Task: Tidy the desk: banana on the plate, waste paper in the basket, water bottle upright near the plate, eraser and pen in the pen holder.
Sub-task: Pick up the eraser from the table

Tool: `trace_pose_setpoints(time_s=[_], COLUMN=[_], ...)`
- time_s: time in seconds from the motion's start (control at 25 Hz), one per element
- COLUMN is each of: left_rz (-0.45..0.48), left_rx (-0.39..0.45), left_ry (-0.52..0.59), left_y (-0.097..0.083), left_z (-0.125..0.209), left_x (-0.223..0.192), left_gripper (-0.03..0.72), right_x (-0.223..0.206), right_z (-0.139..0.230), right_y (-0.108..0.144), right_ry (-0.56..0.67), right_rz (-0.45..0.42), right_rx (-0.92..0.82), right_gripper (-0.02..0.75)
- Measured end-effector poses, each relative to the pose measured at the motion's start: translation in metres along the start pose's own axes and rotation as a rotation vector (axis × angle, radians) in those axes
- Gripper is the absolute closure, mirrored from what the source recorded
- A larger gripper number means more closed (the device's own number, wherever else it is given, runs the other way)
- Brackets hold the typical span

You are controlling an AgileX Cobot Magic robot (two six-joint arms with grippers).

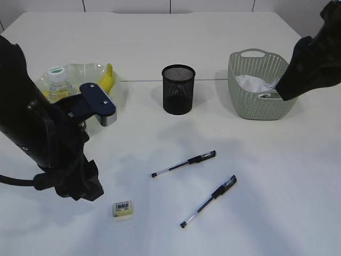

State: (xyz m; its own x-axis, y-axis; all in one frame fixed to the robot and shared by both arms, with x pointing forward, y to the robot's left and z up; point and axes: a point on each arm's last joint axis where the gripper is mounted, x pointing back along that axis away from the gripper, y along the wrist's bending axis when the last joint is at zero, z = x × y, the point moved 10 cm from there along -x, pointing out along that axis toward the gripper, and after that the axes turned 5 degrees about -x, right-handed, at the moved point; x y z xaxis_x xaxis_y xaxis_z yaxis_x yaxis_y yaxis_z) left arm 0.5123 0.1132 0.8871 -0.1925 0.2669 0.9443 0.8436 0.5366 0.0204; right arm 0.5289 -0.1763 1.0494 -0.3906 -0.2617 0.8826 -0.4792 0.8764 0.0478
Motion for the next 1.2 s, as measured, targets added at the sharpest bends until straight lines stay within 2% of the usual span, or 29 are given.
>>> trace_pose_setpoints(time_s=[0.16, 0.28, 0.4, 0.92, 1.2], left_rz=[0.032, 0.042, 0.049, 0.093, 0.101], left_rx=[-0.052, -0.118, -0.143, -0.283, -0.306], left_ry=[0.045, 0.043, 0.050, 0.122, 0.140], left_y=[-0.008, -0.018, -0.021, -0.021, -0.019], left_z=[0.003, -0.009, -0.017, -0.005, -0.003], left_x=[-0.016, -0.021, -0.029, -0.063, -0.083], left_gripper=[0.225, 0.225, 0.225, 0.225, 0.222], right_x=[0.000, 0.000, 0.000, 0.001, 0.001], right_z=[0.000, 0.000, 0.001, 0.004, 0.003], right_y=[0.000, 0.001, 0.001, 0.001, 0.002], right_ry=[0.001, 0.001, 0.005, 0.017, 0.017], right_rz=[-0.002, -0.003, -0.004, -0.007, -0.009], right_rx=[-0.001, -0.001, -0.001, -0.001, -0.001], right_gripper=[0.381, 0.381, 0.381, 0.381, 0.381])
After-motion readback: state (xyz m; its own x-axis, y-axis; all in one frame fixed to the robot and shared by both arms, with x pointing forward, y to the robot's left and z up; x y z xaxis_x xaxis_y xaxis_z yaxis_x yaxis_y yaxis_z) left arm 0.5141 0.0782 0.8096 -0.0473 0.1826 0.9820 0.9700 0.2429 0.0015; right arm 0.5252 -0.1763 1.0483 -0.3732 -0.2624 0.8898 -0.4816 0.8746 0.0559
